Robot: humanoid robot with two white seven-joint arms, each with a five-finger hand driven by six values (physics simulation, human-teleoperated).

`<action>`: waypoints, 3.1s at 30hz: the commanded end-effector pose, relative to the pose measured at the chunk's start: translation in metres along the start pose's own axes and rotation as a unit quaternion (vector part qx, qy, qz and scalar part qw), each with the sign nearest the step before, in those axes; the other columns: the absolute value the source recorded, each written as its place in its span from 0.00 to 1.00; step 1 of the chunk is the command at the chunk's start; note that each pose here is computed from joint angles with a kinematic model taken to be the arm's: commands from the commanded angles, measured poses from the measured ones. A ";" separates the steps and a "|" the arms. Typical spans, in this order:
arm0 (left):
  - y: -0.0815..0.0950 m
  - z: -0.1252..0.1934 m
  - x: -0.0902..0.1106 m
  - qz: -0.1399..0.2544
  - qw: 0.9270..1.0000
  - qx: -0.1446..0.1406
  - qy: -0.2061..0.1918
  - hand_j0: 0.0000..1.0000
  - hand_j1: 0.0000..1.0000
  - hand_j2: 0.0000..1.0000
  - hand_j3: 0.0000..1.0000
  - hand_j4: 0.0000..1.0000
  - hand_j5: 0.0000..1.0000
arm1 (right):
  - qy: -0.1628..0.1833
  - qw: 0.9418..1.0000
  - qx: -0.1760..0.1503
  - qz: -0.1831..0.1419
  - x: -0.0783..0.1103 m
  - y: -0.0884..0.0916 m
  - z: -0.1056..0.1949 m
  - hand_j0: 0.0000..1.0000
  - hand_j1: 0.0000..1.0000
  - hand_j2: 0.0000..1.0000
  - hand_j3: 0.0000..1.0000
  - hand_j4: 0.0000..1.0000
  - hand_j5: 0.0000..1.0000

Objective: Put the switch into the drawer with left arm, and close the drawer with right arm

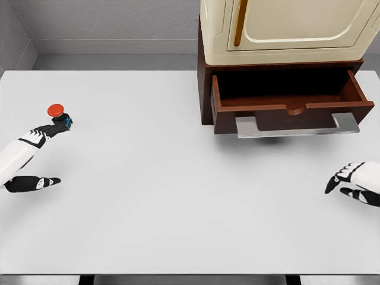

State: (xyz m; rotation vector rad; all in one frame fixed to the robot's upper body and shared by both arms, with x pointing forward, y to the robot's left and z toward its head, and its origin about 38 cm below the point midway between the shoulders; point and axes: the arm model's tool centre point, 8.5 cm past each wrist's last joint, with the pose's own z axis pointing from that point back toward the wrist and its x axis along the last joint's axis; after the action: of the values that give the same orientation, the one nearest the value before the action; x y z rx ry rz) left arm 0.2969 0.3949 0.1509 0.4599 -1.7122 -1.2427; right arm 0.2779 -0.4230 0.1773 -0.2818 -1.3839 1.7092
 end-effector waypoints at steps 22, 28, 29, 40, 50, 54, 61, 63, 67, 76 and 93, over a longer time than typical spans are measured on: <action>0.022 -0.107 -0.002 0.145 0.982 -0.007 -0.122 1.00 1.00 1.00 1.00 1.00 1.00 | -0.013 0.997 -0.077 0.024 0.011 -0.037 0.000 0.55 0.55 0.55 0.55 0.55 0.55; 0.033 -0.112 -0.049 0.229 0.972 0.025 -0.050 1.00 1.00 1.00 1.00 1.00 1.00 | -0.014 0.997 -0.075 0.024 0.012 -0.037 0.000 0.55 0.55 0.55 0.55 0.55 0.55; 0.031 -0.109 -0.059 0.252 0.967 0.032 -0.036 1.00 1.00 1.00 1.00 1.00 1.00 | -0.016 0.997 -0.075 0.024 0.013 -0.037 -0.001 0.55 0.55 0.55 0.55 0.55 0.55; 0.017 -0.102 -0.093 0.323 0.944 0.063 0.021 1.00 1.00 1.00 1.00 1.00 1.00 | -0.017 0.997 -0.070 0.019 0.014 -0.028 -0.004 0.57 0.57 0.57 0.57 0.57 0.57; 0.013 -0.094 -0.121 0.329 0.940 0.063 0.072 1.00 1.00 1.00 1.00 1.00 1.00 | -0.021 0.997 -0.066 0.018 0.015 -0.025 -0.007 0.58 0.58 0.58 0.58 0.58 0.58; 0.008 -0.092 -0.130 0.333 0.936 0.059 0.093 1.00 1.00 1.00 1.00 1.00 1.00 | -0.020 0.997 -0.066 0.019 0.015 -0.025 -0.007 0.58 0.58 0.58 0.58 0.58 0.58; 0.002 -0.091 -0.134 0.330 0.937 0.046 0.108 1.00 1.00 1.00 1.00 1.00 1.00 | -0.020 0.997 -0.067 0.019 0.015 -0.026 -0.007 0.58 0.58 0.58 0.58 0.58 0.58; 0.000 -0.093 -0.137 0.329 0.936 0.042 0.116 1.00 1.00 1.00 1.00 1.00 1.00 | -0.021 0.997 -0.067 0.019 0.015 -0.026 -0.007 0.58 0.58 0.58 0.58 0.58 0.58; -0.002 -0.094 -0.139 0.327 0.936 0.037 0.123 1.00 1.00 1.00 1.00 1.00 1.00 | -0.020 0.997 -0.067 0.019 0.015 -0.026 -0.007 0.58 0.58 0.58 0.58 0.58 0.58; -0.001 -0.102 -0.142 0.333 0.933 0.039 0.128 0.95 0.95 0.95 0.95 0.95 0.95 | -0.020 0.997 -0.066 0.019 0.015 -0.026 -0.007 0.58 0.58 0.58 0.58 0.58 0.58; -0.010 -0.104 -0.150 0.329 0.931 0.018 0.157 0.88 0.88 0.88 0.88 0.88 0.88 | -0.020 0.997 -0.067 0.019 0.015 -0.026 -0.007 0.58 0.58 0.58 0.58 0.58 0.58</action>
State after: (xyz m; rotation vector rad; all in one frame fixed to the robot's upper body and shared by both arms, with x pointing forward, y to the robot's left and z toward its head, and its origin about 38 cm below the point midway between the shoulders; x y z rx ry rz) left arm 0.4575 0.4451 0.0786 0.0727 -1.4421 -0.6173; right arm 0.2864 -0.4081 0.2024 -0.3527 -1.5312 1.6698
